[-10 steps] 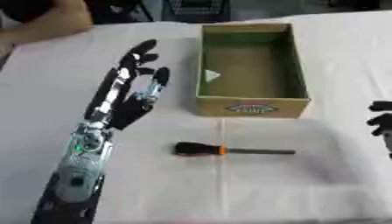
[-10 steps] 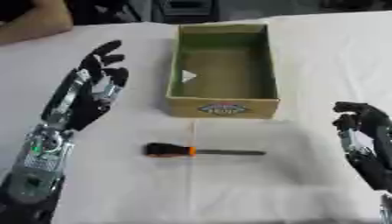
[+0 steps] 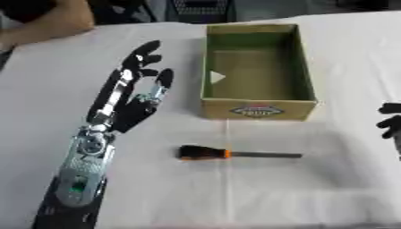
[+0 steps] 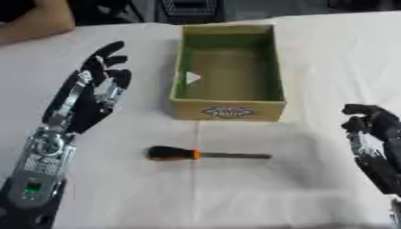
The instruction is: Pick up objects on the table and place them in the box.
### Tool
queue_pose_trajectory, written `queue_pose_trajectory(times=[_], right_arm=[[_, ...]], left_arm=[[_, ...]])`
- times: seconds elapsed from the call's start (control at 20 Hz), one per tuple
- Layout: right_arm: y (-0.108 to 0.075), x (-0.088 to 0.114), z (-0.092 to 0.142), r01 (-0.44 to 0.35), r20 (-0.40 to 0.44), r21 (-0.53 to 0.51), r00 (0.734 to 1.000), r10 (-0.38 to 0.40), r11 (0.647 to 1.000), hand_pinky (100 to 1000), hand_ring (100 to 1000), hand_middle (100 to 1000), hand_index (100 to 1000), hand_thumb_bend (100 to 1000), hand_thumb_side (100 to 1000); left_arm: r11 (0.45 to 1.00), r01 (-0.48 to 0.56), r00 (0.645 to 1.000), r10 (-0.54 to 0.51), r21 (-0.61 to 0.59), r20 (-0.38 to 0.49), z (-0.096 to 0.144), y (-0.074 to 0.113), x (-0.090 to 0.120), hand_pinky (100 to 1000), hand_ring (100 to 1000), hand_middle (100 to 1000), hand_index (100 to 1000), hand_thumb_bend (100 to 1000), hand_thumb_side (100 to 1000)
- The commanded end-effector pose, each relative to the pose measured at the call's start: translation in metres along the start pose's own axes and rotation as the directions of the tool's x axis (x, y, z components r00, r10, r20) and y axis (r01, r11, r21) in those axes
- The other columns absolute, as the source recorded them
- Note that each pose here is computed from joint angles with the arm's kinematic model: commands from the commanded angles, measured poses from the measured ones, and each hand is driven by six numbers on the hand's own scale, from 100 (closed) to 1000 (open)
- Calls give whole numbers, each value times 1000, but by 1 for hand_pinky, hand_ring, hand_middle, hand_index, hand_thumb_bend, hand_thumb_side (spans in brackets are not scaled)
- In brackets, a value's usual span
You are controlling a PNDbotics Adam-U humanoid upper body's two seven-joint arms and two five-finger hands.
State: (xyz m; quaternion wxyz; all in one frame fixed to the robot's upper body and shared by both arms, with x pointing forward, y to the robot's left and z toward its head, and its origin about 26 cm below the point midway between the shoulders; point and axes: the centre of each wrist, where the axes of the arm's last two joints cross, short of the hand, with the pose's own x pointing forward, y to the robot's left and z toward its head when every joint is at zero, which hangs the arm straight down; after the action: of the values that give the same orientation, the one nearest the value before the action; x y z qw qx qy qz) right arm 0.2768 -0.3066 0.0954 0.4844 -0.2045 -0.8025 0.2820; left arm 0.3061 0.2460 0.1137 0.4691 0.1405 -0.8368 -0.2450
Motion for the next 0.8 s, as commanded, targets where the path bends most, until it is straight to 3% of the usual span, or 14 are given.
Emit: queue_pose_trajectory(times=[0.05, 0.2, 0.35, 0.6, 0.8], right_arm=[[-6, 4, -3, -13, 20, -12, 1000, 13, 1000, 501, 600, 691, 799, 116, 780], [-6, 4, -3, -13, 20, -12, 1000, 13, 1000, 501, 600, 690, 799, 117, 782], [-6, 4, -3, -14, 21, -9, 1000, 14, 1000, 501, 600, 689, 798, 116, 782], [-6, 5, -4, -17, 29, 4, 999, 17, 1000, 502, 599, 686, 795, 115, 783], [-6, 6, -5, -16, 34, 10, 999, 16, 1000, 502, 599, 686, 795, 114, 783]], left_arm=[[1000, 8, 1000, -8, 2, 25, -2, 4, 5, 798, 904, 962, 995, 365, 733], [999, 45, 999, -45, -8, 23, -3, 7, 6, 805, 908, 962, 989, 368, 721], [986, 156, 988, -155, -58, 29, -4, 18, 7, 812, 912, 961, 983, 367, 714], [877, 403, 915, -387, -263, 114, -7, 39, 12, 833, 925, 950, 959, 374, 718], [801, 483, 876, -451, -353, 174, -10, 44, 15, 834, 927, 947, 955, 378, 717]])
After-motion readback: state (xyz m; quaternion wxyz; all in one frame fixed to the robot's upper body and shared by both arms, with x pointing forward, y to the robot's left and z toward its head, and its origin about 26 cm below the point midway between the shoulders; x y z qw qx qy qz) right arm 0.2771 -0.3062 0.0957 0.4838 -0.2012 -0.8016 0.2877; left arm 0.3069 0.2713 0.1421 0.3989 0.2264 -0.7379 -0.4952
